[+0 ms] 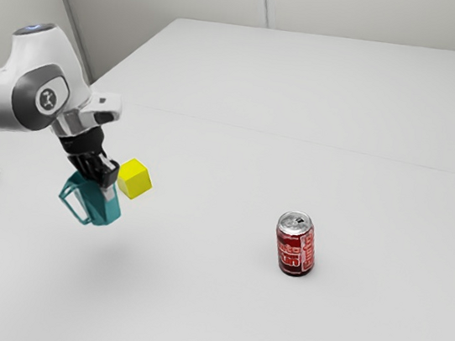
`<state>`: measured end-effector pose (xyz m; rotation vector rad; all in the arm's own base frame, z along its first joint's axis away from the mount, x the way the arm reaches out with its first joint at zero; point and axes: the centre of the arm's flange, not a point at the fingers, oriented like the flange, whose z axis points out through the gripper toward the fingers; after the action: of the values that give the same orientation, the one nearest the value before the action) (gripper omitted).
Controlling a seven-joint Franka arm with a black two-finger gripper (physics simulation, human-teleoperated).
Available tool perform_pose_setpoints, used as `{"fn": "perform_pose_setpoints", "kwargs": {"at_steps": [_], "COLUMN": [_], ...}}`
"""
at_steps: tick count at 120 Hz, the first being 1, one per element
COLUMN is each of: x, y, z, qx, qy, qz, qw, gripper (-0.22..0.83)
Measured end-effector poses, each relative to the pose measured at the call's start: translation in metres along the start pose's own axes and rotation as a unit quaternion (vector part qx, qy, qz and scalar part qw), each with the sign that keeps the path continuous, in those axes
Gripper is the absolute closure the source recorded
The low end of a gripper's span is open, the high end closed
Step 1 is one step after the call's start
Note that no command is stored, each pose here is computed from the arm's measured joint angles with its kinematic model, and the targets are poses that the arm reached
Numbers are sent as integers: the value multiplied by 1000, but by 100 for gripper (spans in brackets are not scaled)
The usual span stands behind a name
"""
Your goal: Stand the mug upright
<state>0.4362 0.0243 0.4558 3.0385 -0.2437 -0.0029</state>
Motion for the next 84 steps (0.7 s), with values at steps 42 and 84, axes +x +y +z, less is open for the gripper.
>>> {"fn": "perform_pose_setpoints", "kwargs": {"at_steps": [42,84], "x": [10,28], "y": [25,30], "z": [31,57], "qx": [55,66], "qy": [42,67], "qz": [-42,-77], "qw": [997,993], "gripper": [78,77]}}
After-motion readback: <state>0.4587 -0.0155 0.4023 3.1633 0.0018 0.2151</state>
